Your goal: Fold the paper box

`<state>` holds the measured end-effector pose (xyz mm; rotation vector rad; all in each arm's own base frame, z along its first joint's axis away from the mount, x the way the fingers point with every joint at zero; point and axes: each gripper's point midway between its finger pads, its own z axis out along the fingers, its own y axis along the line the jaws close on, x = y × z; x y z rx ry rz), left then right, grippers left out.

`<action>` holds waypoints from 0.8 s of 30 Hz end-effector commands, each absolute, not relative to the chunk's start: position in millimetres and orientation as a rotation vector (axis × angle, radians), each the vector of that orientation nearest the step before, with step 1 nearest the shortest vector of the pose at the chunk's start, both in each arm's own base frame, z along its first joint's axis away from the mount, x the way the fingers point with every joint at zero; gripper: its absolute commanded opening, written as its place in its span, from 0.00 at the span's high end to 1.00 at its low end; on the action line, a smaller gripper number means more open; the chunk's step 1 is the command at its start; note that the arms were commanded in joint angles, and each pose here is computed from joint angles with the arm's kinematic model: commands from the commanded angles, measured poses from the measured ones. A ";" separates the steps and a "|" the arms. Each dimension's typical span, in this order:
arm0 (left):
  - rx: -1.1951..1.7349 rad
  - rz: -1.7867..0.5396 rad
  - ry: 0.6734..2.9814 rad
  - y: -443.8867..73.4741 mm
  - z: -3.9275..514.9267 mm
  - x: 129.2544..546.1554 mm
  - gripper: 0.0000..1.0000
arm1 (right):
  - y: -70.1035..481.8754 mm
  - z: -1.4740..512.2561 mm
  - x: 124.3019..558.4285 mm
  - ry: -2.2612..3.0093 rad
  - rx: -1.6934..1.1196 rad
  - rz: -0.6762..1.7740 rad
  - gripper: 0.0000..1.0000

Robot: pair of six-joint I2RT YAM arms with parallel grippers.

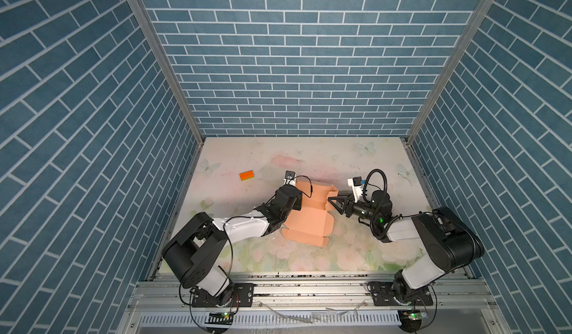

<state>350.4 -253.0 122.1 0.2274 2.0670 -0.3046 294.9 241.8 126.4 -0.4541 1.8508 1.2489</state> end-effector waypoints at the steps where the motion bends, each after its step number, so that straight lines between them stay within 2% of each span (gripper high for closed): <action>1: 0.227 -0.317 2.059 -255.2 127.2 351.7 1.00 | 244.6 136.5 295.7 1.820 -0.497 1.210 0.46; 18: 0.214 -0.327 2.062 -250.9 123.8 346.4 1.00 | 264.4 134.9 293.6 1.853 -0.590 1.036 0.47; 24: 0.215 -0.329 2.062 -249.3 124.0 344.5 1.00 | 257.4 129.3 306.2 1.889 -0.543 0.838 0.50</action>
